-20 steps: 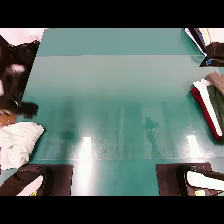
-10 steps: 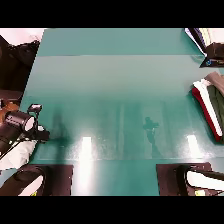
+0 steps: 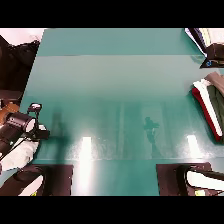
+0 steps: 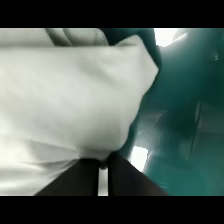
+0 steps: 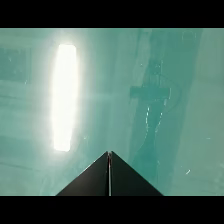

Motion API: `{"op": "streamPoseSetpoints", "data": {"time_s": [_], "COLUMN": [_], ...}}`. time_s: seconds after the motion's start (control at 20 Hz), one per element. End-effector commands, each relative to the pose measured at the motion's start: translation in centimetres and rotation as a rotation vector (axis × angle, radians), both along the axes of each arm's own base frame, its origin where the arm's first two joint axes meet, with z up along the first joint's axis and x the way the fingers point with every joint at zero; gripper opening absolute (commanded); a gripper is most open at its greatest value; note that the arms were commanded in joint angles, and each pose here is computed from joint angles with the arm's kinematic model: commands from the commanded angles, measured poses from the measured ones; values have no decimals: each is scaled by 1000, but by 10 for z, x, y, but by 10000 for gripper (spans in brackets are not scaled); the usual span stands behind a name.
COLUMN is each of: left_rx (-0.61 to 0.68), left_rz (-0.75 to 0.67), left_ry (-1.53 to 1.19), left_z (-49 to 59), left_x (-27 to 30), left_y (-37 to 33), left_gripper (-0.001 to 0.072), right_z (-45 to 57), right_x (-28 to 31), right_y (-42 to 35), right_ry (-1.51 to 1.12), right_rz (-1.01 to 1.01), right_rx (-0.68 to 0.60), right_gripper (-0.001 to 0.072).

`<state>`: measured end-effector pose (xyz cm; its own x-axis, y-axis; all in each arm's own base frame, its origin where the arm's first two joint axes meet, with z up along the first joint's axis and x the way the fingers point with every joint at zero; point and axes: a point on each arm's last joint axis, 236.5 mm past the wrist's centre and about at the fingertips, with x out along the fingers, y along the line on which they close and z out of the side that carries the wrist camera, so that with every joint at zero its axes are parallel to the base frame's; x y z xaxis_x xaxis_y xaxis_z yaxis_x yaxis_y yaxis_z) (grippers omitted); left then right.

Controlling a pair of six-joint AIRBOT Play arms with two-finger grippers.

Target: Fold the shirts.

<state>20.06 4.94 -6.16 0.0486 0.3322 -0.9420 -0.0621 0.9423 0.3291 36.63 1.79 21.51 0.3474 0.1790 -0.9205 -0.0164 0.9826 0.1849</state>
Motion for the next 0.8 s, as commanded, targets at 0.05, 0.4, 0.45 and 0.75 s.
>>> {"op": "streamPoseSetpoints", "data": {"time_s": [0.05, 0.4, 0.45, 0.75], "left_rx": [-85, -655, -712, -819], "left_rz": [-74, -542, -615, -848], "left_ry": [-218, -846, -909, -900], "left_z": [74, 364, 393, 408], "left_x": [62, 101, 92, 80], "left_y": [-28, -217, -236, -315], "left_gripper": [30, 30, 30, 30], "right_z": [0, 0, 0, 0], "right_x": [0, 0, 0, 0], "right_y": [0, 0, 0, 0], "right_ry": [0, -2, -2, 0], "right_rz": [1, 1, 0, 1], "right_rx": [1, 0, 0, 1], "right_gripper": [19, 19, 19, 19]}}
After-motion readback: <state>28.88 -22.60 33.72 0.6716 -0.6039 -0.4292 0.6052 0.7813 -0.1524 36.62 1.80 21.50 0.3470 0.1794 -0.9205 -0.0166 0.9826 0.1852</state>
